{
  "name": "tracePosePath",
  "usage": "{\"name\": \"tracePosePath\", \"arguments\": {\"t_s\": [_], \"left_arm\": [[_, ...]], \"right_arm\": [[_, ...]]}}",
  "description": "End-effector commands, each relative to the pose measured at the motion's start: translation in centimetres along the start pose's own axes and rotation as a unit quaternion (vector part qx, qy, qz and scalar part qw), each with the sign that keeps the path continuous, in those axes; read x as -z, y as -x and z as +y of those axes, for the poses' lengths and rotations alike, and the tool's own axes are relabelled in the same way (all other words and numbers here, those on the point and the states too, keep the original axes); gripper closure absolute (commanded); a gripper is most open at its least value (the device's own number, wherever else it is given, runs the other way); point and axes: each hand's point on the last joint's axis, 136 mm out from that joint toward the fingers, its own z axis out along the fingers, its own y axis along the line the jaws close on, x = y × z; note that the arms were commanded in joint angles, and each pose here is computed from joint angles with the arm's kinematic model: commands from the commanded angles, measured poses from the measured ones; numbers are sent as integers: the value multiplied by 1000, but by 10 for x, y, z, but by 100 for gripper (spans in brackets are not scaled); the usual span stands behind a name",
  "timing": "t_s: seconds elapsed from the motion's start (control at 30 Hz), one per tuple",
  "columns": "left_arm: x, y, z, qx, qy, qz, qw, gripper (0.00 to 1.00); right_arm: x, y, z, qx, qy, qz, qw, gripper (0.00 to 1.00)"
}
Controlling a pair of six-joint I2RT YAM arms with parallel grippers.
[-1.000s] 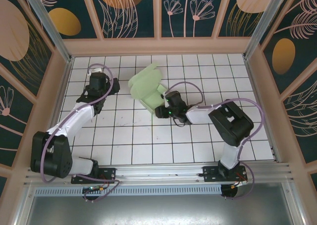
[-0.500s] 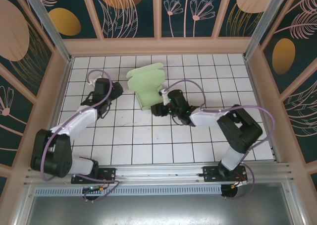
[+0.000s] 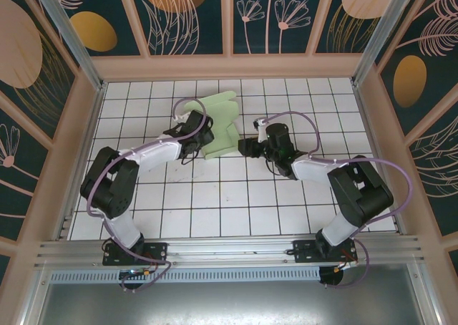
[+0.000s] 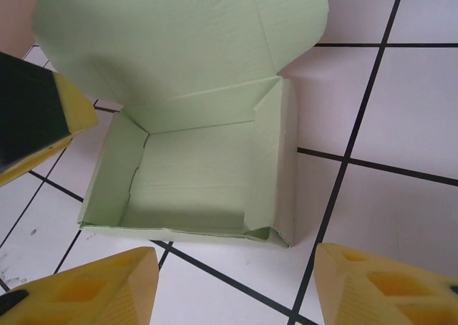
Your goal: Fold the paper box
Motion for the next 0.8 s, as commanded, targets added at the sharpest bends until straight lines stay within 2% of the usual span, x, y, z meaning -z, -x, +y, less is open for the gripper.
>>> {"name": "tracePosePath", "arguments": {"t_s": [0.0, 0.3, 0.77], "left_arm": [[-5, -3, 19, -9, 46, 4, 999, 51], [-20, -11, 14, -15, 40, 19, 999, 67], [-22, -19, 23, -35, 43, 23, 998, 90]], "right_arm": [[-3, -2, 2, -7, 10, -7, 1000, 40], [-7, 0, 2, -13, 10, -10, 1000, 40], [-24, 10, -24, -39, -72, 12, 997, 41]]}}
